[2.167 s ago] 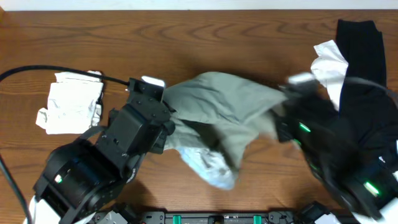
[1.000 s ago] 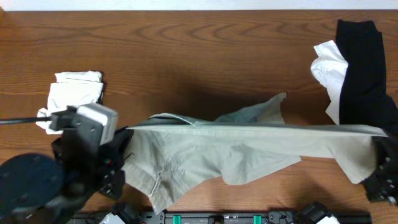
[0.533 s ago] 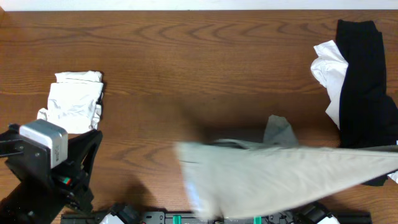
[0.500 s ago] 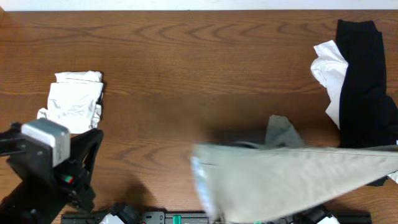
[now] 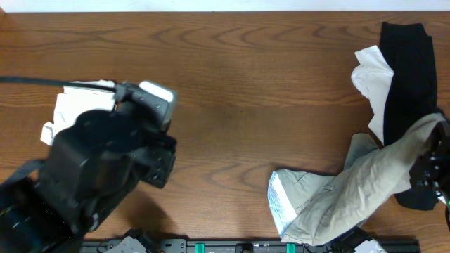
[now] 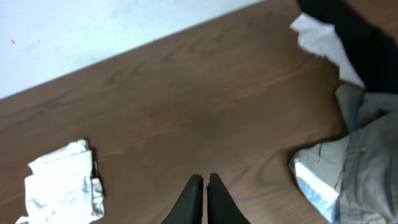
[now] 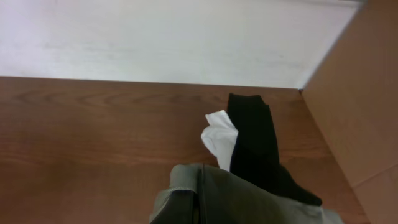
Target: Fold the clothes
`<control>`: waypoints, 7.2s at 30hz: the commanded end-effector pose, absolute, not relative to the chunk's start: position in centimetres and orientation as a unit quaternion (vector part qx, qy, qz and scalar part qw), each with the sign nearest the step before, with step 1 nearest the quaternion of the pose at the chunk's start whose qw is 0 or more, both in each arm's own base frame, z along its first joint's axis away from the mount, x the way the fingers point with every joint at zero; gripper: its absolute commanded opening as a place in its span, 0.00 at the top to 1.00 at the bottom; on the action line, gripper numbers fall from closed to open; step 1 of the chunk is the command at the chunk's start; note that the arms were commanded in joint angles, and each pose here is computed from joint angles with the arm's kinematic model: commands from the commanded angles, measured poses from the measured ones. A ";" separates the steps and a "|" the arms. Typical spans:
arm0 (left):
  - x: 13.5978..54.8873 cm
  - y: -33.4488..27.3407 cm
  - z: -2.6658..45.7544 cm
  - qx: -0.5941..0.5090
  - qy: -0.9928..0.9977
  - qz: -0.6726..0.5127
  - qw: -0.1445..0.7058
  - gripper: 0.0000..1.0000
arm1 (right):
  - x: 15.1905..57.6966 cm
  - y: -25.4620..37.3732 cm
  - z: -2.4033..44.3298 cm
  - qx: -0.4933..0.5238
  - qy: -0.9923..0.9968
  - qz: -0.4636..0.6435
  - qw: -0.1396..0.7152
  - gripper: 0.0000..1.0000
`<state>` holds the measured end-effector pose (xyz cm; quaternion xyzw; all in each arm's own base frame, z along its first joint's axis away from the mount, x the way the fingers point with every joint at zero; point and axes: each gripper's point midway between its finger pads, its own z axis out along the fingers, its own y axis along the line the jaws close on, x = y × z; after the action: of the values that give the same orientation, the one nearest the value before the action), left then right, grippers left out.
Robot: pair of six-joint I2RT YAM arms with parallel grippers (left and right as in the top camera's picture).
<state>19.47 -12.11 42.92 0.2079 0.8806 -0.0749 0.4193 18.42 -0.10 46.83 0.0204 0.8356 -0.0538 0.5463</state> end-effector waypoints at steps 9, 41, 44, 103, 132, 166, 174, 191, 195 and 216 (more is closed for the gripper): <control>20.7 -13.4 41.6 0.224 0.889 -0.062 0.394 0.94 | 19.8 0.1 47.9 0.017 0.826 -0.072 0.559 0.99; 20.7 -18.1 41.5 0.280 0.871 -0.147 0.377 0.94 | 24.6 16.5 59.7 -0.270 0.619 0.142 0.723 0.99; 21.3 -18.4 40.9 0.279 0.875 -0.143 0.368 0.93 | 23.0 15.5 60.7 -0.265 0.606 0.144 0.736 0.99; 20.6 -29.1 26.0 0.497 0.790 -0.320 0.165 0.11 | 24.4 10.3 62.7 -0.107 0.623 0.098 0.769 0.99; 19.6 -30.8 24.0 0.486 0.797 -0.323 0.153 0.36 | 26.8 9.7 61.4 -0.072 0.648 0.061 0.756 0.99; 22.3 -28.9 24.7 0.442 0.844 -0.215 0.214 0.94 | 26.4 9.4 61.7 -0.051 0.646 0.080 0.757 0.99; 23.6 -21.5 34.8 0.357 0.847 -0.163 0.358 0.94 | 26.3 6.4 59.9 -0.006 0.677 0.015 0.736 0.99; 18.2 -10.1 47.8 0.198 0.806 -0.147 0.539 0.94 | 21.8 1.8 56.6 0.043 0.719 -0.007 0.694 0.99; 16.6 -9.2 49.0 0.195 0.798 -0.151 0.550 0.94 | 20.1 0.6 54.5 0.047 0.743 -0.009 0.668 0.99; 20.2 -9.5 46.6 0.187 0.841 -0.094 0.499 0.94 | 21.7 0.7 52.9 0.063 0.763 -0.042 0.641 0.99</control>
<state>19.09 -9.12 47.73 0.1862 0.8268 -0.1053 0.5203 20.87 0.66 52.80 0.0503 0.7638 -0.0344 0.6426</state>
